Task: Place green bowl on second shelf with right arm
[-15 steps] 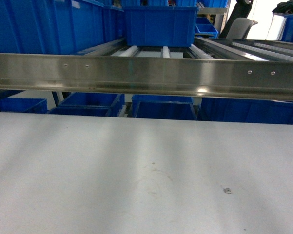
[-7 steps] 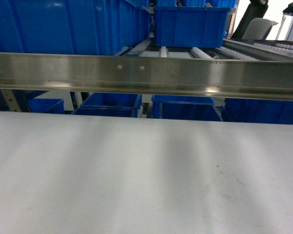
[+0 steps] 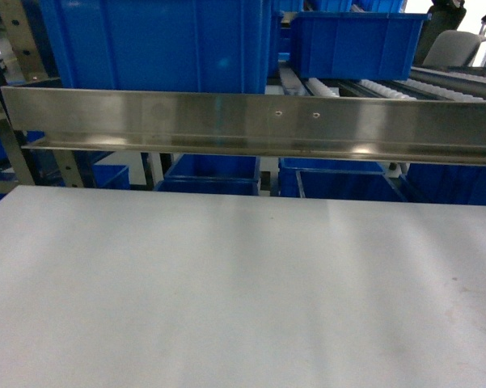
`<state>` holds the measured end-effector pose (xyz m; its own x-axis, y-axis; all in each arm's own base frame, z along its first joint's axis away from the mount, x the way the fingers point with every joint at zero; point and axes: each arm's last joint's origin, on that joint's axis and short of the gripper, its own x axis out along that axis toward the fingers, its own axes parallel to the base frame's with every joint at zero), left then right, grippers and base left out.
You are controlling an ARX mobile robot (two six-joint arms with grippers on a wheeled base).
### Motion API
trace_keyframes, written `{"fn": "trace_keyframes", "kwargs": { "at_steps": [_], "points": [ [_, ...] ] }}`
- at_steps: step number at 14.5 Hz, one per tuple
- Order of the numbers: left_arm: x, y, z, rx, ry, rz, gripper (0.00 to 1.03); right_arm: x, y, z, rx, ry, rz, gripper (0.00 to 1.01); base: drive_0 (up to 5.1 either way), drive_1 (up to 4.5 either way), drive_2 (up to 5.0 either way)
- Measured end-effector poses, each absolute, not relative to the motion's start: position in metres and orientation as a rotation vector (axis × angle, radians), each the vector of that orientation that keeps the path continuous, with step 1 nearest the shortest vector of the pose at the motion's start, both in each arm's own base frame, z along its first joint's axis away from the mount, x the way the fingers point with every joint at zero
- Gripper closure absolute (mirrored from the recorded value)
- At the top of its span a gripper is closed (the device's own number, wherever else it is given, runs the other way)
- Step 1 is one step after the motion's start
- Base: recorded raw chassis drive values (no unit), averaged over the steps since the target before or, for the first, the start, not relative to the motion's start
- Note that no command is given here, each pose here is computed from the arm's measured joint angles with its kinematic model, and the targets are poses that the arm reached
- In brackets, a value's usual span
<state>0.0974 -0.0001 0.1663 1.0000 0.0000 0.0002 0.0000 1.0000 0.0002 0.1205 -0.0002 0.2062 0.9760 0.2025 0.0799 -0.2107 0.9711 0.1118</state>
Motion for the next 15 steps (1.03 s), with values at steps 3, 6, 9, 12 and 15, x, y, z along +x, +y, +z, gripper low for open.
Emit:
{"fn": "trace_keyframes", "kwargs": {
  "at_steps": [3, 6, 9, 12, 15],
  "points": [
    [0.0974, -0.0001, 0.1664, 0.001, -0.002, 0.000, 0.05, 0.1207, -0.0002, 0.2060, 0.120, -0.066, 0.209, 0.99, -4.9, 2.45, 2.5],
    [0.0974, -0.0001, 0.1664, 0.001, -0.001, 0.000, 0.05, 0.1207, -0.0002, 0.2061, 0.120, -0.067, 0.209, 0.99, -4.9, 2.45, 2.5],
    [0.0974, -0.0001, 0.1664, 0.001, -0.001, 0.000, 0.05, 0.1206, -0.0002, 0.2061, 0.120, -0.067, 0.209, 0.99, -4.9, 2.45, 2.5],
    [0.0974, -0.0001, 0.1664, 0.001, -0.002, 0.000, 0.05, 0.1205, -0.0002, 0.2062, 0.120, -0.068, 0.209, 0.99, -4.9, 2.45, 2.5],
    [0.0974, -0.0001, 0.1665, 0.001, -0.002, 0.000, 0.05, 0.1206, -0.0002, 0.2062, 0.120, -0.068, 0.209, 0.99, -4.9, 2.45, 2.5]
  ]
}}
